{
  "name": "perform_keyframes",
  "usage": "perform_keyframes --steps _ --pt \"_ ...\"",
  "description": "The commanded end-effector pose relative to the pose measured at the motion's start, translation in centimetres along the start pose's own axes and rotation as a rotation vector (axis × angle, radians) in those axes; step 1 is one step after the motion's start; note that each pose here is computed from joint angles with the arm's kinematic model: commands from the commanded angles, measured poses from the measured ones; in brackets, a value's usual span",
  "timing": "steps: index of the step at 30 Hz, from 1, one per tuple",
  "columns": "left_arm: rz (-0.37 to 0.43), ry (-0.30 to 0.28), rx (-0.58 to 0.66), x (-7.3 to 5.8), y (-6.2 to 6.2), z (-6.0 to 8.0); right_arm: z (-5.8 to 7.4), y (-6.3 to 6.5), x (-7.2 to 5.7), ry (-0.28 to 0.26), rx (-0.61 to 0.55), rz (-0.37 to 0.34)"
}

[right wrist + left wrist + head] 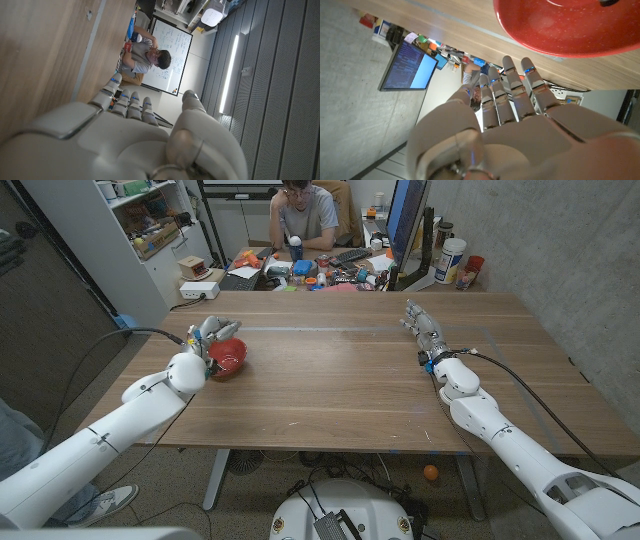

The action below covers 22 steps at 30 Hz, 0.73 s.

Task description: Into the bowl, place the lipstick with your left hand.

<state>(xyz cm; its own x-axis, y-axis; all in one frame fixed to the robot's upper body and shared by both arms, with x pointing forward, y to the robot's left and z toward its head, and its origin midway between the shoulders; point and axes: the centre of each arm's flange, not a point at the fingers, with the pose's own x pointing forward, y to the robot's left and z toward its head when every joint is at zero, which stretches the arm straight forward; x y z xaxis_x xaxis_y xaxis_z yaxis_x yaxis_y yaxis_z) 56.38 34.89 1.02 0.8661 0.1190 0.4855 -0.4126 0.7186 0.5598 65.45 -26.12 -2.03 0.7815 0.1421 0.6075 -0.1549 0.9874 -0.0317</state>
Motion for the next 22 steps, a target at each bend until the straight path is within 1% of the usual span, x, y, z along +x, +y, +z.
perform_keyframes --steps 1,5,7,10,13,16,20,22 --pt "-0.003 -0.107 -0.327 0.9 1.4 0.9 1.0 1.0 -0.3 -0.031 -0.015 -0.011" --pt "-0.041 -0.12 -0.405 1.3 1.7 0.2 1.1 1.4 -0.5 -0.032 -0.019 -0.019" --pt "-0.056 -0.119 -0.484 1.5 1.7 -0.5 1.2 1.7 -0.6 -0.036 -0.022 -0.023" --pt "-0.062 -0.138 -0.601 1.6 1.5 -1.6 1.5 2.1 -0.8 -0.045 -0.038 -0.029" --pt "-0.065 -0.153 -0.612 1.7 1.8 -1.9 2.1 2.6 -1.2 -0.055 -0.058 -0.031" --pt "-0.076 -0.167 -0.609 1.6 2.1 -1.9 2.6 3.1 -1.5 -0.065 -0.067 -0.035" --pt "-0.093 -0.173 -0.593 1.8 2.3 -2.1 2.8 3.6 -1.7 -0.075 -0.064 -0.041" --pt "-0.098 -0.175 -0.584 1.8 2.5 -2.3 2.8 3.9 -1.6 -0.078 -0.065 -0.037"
